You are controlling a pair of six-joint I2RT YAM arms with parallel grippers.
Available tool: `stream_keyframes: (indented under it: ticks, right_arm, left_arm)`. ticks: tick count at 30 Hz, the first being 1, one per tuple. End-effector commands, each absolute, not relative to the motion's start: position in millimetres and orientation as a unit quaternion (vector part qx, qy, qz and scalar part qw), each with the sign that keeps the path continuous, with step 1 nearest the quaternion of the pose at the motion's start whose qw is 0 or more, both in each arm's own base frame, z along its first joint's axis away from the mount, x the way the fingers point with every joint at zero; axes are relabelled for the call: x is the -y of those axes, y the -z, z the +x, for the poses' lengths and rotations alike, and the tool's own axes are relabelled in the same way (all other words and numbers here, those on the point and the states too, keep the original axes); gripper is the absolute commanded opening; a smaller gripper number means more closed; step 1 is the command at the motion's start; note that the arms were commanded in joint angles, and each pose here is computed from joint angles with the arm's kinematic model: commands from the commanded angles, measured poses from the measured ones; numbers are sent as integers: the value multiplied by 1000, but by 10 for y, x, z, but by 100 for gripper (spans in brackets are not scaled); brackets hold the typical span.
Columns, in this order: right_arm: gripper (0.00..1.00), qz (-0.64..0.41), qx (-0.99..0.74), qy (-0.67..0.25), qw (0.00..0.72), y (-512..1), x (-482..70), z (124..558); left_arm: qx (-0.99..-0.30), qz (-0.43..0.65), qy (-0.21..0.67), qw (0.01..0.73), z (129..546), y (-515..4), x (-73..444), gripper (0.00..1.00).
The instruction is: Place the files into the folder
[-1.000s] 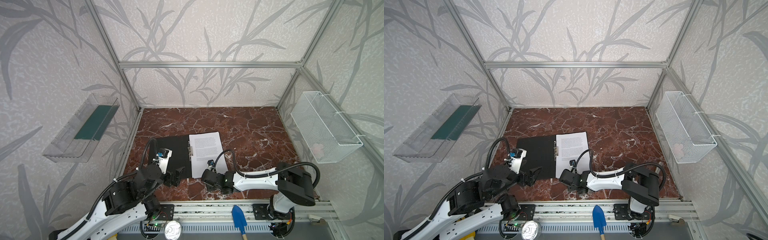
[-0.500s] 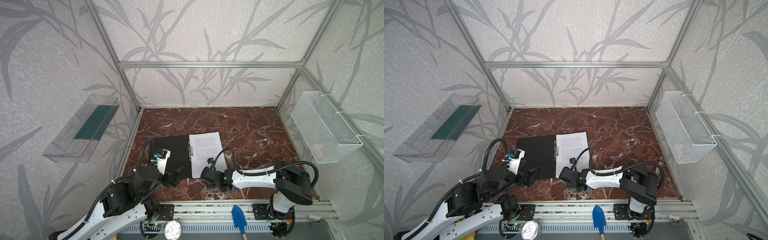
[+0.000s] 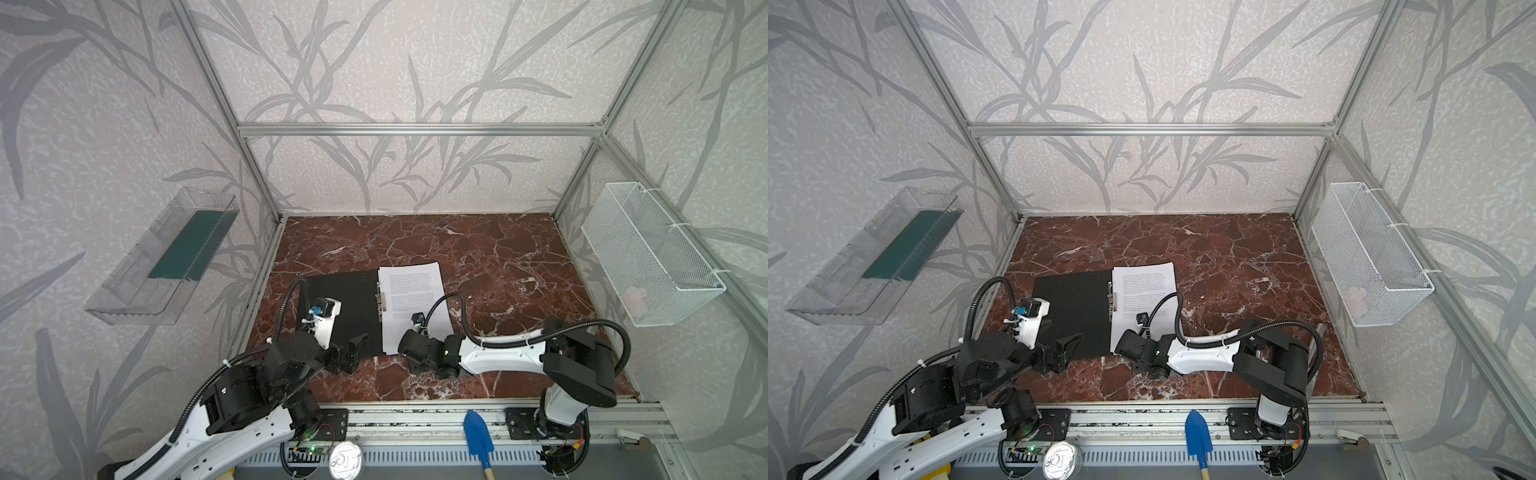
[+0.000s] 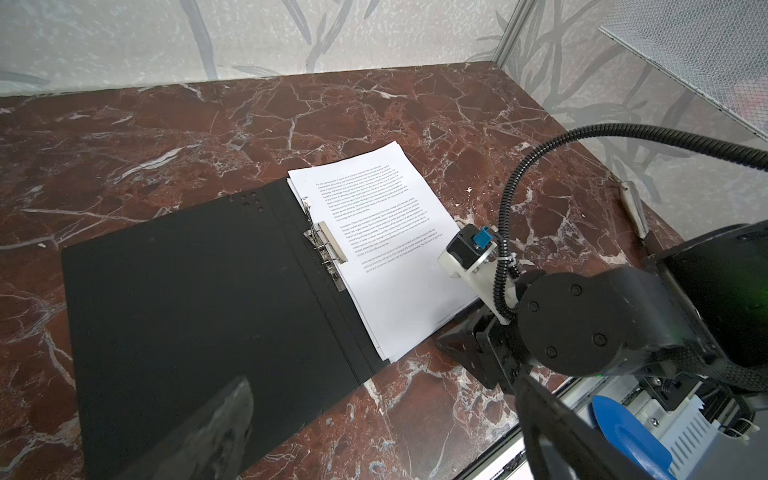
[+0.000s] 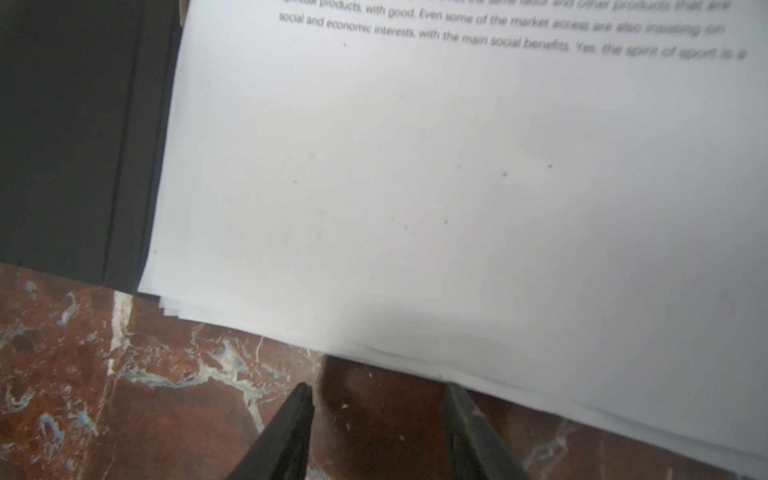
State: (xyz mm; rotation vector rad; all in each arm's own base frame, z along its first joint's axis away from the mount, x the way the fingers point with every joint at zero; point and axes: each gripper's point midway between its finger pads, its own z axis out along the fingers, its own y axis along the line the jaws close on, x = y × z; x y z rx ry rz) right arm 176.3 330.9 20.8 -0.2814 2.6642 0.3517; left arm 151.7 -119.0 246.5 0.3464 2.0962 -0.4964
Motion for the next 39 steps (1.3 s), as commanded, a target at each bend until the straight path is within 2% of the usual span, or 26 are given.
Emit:
stream_keyframes:
  ticks: [1, 6, 9, 13, 15, 20, 28, 34, 39]
  right_arm:
    - [52, -109, -967, -110, 201, -108, -3246, 1737]
    - [56, -141, -961, -127, 199, -211, -3327, 1706]
    - [63, -165, -949, -162, 216, -479, -3416, 1709]
    - [91, -207, -922, -198, 261, -746, -3519, 1848]
    - [94, -213, -918, -221, 250, -817, -3570, 1999]
    - [91, -230, -902, -244, 274, -1081, -3786, 2572]
    - [91, -248, -871, -359, 226, -1124, -4394, 3203]
    - [89, -254, -856, -397, 212, -1150, -4655, 3386]
    - [88, -242, -851, -422, 197, -1112, -4718, 3471]
  left_arm:
    - [-854, 136, 200, 461, 1508, -2439, 1158, 99]
    - [-854, 135, 200, 461, 1510, -2441, 1157, 99]
    - [-853, 128, 204, 463, 1513, -2454, 1153, 99]
    - [-848, 93, 229, 469, 1537, -2494, 1163, 99]
    - [-845, 68, 235, 476, 1572, -2490, 1139, 99]
    - [-841, 17, 231, 489, 1672, -2417, 1074, 99]
    - [-864, -13, 255, 434, 1854, -2027, 1372, 99]
    - [-854, -103, 324, 394, 2120, -1844, 1329, 99]
    - [-817, -199, 395, 369, 2405, -1701, 1170, 99]
